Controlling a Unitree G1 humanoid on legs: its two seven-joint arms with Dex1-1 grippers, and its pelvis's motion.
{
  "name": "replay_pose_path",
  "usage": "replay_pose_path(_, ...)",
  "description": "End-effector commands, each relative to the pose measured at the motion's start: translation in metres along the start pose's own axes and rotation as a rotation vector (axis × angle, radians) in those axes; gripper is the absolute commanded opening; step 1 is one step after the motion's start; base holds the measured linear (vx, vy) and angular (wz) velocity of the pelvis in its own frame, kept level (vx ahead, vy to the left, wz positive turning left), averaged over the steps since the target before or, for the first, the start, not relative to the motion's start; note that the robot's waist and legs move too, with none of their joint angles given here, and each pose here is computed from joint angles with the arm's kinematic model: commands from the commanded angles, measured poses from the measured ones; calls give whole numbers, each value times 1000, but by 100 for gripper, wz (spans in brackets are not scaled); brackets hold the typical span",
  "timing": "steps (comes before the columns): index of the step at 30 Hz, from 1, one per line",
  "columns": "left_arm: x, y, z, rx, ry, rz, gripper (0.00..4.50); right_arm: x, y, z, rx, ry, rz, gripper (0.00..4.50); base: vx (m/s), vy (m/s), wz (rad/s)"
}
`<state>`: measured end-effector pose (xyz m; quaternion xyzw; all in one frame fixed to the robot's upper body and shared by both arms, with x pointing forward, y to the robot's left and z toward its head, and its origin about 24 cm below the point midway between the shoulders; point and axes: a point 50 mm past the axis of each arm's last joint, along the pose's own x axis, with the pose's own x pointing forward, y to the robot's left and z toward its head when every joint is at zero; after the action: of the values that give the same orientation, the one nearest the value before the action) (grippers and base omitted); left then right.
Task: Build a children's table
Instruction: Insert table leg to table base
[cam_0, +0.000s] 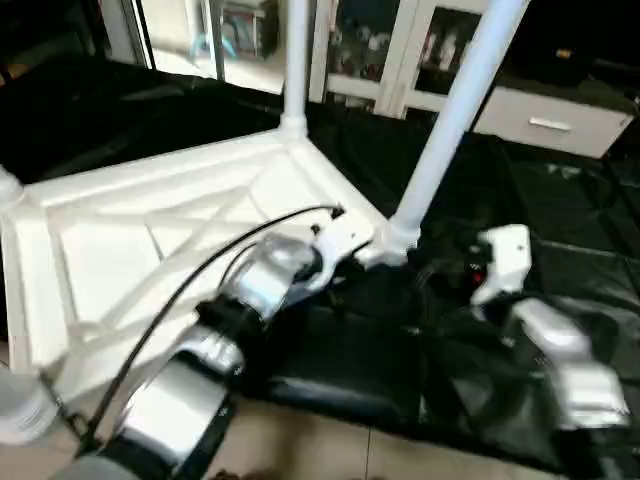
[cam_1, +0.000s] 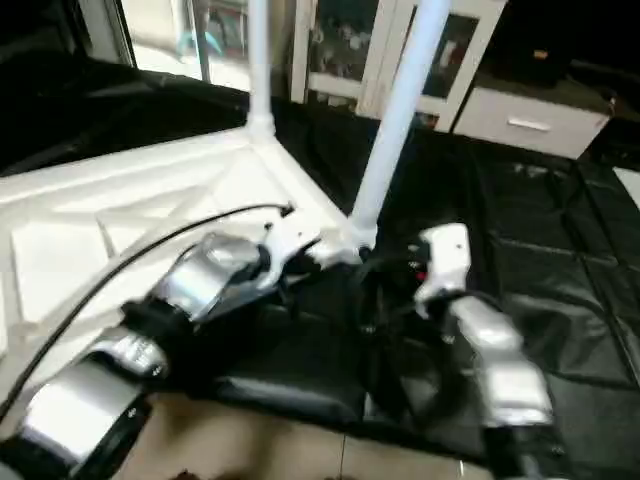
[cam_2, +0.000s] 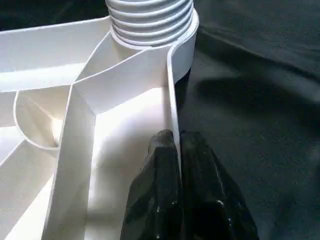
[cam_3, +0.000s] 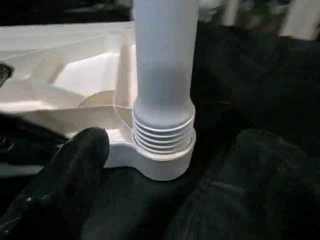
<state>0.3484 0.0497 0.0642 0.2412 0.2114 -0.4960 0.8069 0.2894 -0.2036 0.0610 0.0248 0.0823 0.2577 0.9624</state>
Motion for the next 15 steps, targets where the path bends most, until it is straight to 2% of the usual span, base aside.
replay_pose_path(1, -2, -10, 12, 48, -99, -89, 0, -9, 0, 8, -11, -3, 112, 443, 0, 0, 0)
replay_pose_path(3, -6, -17, 8, 56, -118, -158, 0, -15, 0, 10, -21, 25, 202, 443, 0, 0, 0)
replay_pose_path(6, -8, -20, 5, 36, -122, -189, 0, -17, 0, 11, -23, 34, 233, 443, 0, 0, 0)
replay_pose_path(10, -19, -27, -3, 75, -108, -273, 0, -22, 3, 16, -40, 55, 344, 443, 0, 0, 0)
replay_pose_path(15, -34, -36, -9, 101, -92, -371, 0, -29, 5, 18, -105, 127, 479, 443, 0, 0, 0)
